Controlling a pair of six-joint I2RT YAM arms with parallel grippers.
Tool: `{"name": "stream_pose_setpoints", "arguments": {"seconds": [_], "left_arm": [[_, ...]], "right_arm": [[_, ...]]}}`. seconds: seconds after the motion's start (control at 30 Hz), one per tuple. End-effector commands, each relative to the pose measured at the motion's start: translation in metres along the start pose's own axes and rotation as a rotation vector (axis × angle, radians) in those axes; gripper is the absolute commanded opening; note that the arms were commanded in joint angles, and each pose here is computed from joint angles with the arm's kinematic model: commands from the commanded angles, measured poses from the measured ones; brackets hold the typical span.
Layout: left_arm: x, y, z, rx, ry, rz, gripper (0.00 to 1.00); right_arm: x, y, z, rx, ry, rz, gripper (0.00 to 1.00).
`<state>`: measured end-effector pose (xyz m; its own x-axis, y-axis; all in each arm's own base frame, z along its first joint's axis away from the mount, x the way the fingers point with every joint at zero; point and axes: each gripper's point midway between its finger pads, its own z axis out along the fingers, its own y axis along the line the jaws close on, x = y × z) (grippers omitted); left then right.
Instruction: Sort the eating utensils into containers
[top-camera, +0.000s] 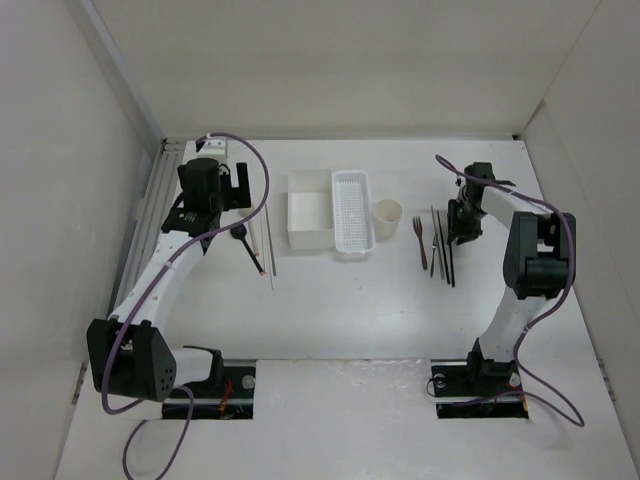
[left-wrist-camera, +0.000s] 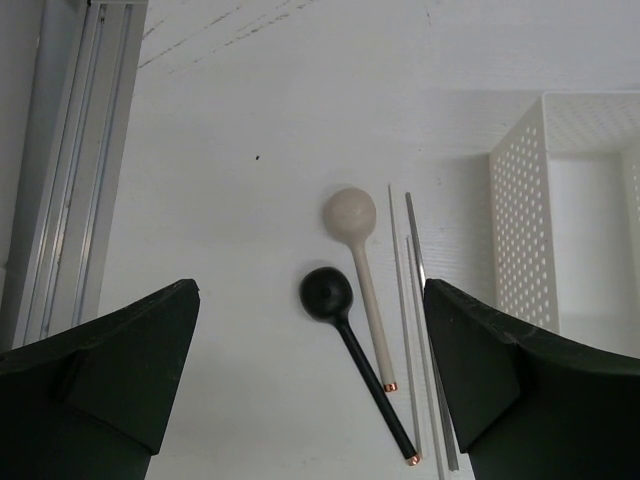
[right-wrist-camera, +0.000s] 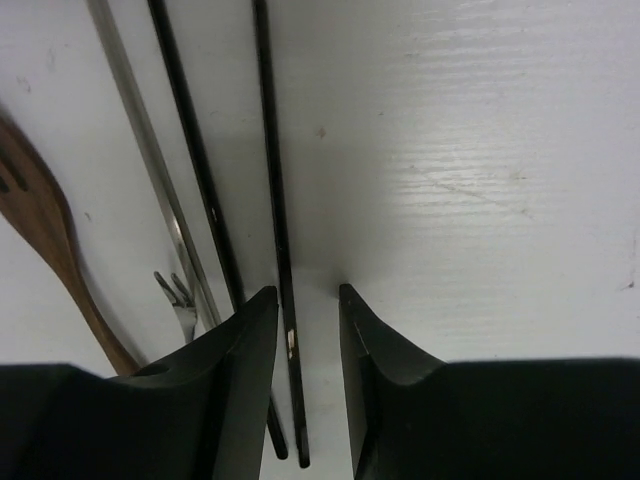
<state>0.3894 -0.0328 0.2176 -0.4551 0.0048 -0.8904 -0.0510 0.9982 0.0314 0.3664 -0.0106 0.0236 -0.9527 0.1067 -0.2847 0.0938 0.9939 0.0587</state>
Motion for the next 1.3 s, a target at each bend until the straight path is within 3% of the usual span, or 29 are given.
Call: {"name": "stream_pose_setpoints", "arguments": {"seconds": [0.0, 0.27, 0.37, 0.4, 0.5, 0.67, 0.83, 1.07, 1.17, 1.27], "left_arm": [[-0.015, 0.0, -0.005, -0.003, -0.05, -0.026, 0.94], [-0.012, 0.006, -0.003, -0.042, -0.054, -0.016, 0.94], [-0.012, 0.007, -0.004, -0.041, -0.063, -0.018, 0.94], [-0.012, 0.009, -0.004, -0.053, -0.064, -0.01, 0.94], [-0.015, 0.02, -0.005, -0.11, -0.075, 0.005, 0.96], [-0.019, 0.017, -0.006, -0.101, -0.082, 0.035, 0.96], [-0.001, -0.013, -0.008, 0.061, 0.0, 0.053, 0.96], [0.002, -0.028, -0.006, 0.115, 0.035, 0.022, 0.94], [0.002, -0.029, -0.006, 0.11, 0.038, -0.032, 0.91], [0.004, -0.03, -0.006, 0.108, 0.048, -0.053, 0.9]], "right_arm": [[-0.004, -0.006, 0.004, 0.065, 0.021, 0.009, 0.36], [0.0, 0.005, 0.009, 0.098, 0.018, -0.004, 0.36], [0.009, 0.007, 0.015, 0.092, 0.064, 0.008, 0.25], [0.018, 0.005, 0.018, 0.095, 0.087, 0.007, 0.17], [0.017, -0.009, 0.015, 0.13, 0.051, 0.061, 0.0], [-0.007, -0.037, -0.008, 0.259, -0.034, 0.085, 0.0], [-0.05, -0.037, -0.08, 0.311, -0.247, 0.072, 0.0], [-0.086, 0.021, -0.176, 0.248, -0.507, 0.058, 0.0], [-0.105, 0.097, -0.208, 0.163, -0.644, -0.014, 0.0], [-0.115, 0.178, -0.209, -0.021, -0.675, -0.043, 0.0]]}}
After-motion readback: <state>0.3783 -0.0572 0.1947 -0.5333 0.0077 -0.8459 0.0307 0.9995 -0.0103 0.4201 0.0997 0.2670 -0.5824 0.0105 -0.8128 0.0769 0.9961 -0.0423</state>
